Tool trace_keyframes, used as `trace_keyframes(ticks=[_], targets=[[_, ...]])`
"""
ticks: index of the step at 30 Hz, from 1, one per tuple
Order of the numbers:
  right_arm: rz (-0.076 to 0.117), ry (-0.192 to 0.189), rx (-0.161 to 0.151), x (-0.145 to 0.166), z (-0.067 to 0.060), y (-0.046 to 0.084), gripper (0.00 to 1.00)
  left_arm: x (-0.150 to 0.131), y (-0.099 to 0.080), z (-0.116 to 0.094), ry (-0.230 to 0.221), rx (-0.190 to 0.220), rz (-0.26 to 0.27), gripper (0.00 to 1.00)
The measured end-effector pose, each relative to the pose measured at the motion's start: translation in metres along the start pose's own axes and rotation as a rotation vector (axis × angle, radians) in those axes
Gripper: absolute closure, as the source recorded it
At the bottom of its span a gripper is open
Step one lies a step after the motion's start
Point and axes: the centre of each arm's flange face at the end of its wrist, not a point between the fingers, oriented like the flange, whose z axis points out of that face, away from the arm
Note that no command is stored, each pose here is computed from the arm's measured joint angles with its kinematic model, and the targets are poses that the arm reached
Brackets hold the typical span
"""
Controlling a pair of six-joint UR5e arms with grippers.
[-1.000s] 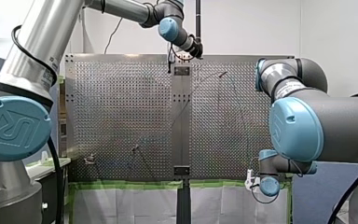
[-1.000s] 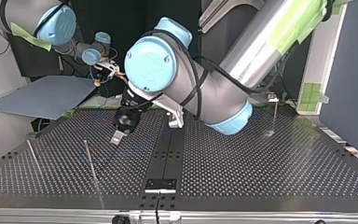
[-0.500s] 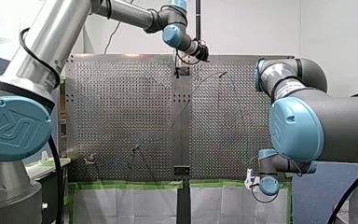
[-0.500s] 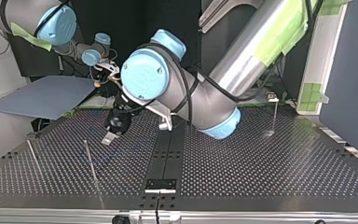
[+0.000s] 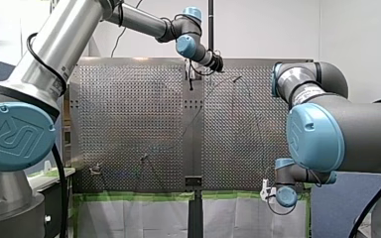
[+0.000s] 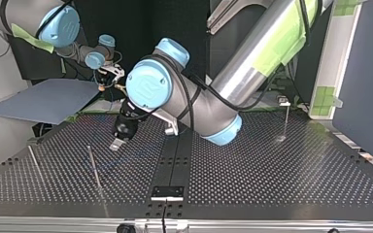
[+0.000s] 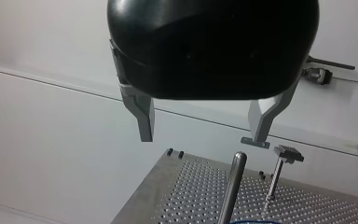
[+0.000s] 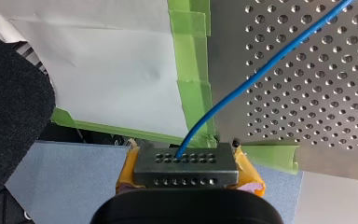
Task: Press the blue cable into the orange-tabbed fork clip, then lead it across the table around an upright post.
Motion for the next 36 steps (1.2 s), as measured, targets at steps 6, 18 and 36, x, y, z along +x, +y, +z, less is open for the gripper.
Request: trace_keyframes(ticks=[6, 18, 36], targets=[[-0.002, 0.000, 0.004, 0.000, 0.000, -0.001, 1.00, 0.000, 0.007, -0.001, -0.002, -0.055, 0.002, 0.00], [-0.006, -0.010, 0.009, -0.001, -0.002, -0.002, 1.00, 0.041, 0.031, 0.011, 0.101, -0.198, 0.089, 0.00], [-0.008, -0.014, 0.017, -0.002, -0.003, -0.005, 1.00, -0.005, 0.025, -0.002, 0.032, -0.269, 0.246, 0.00]])
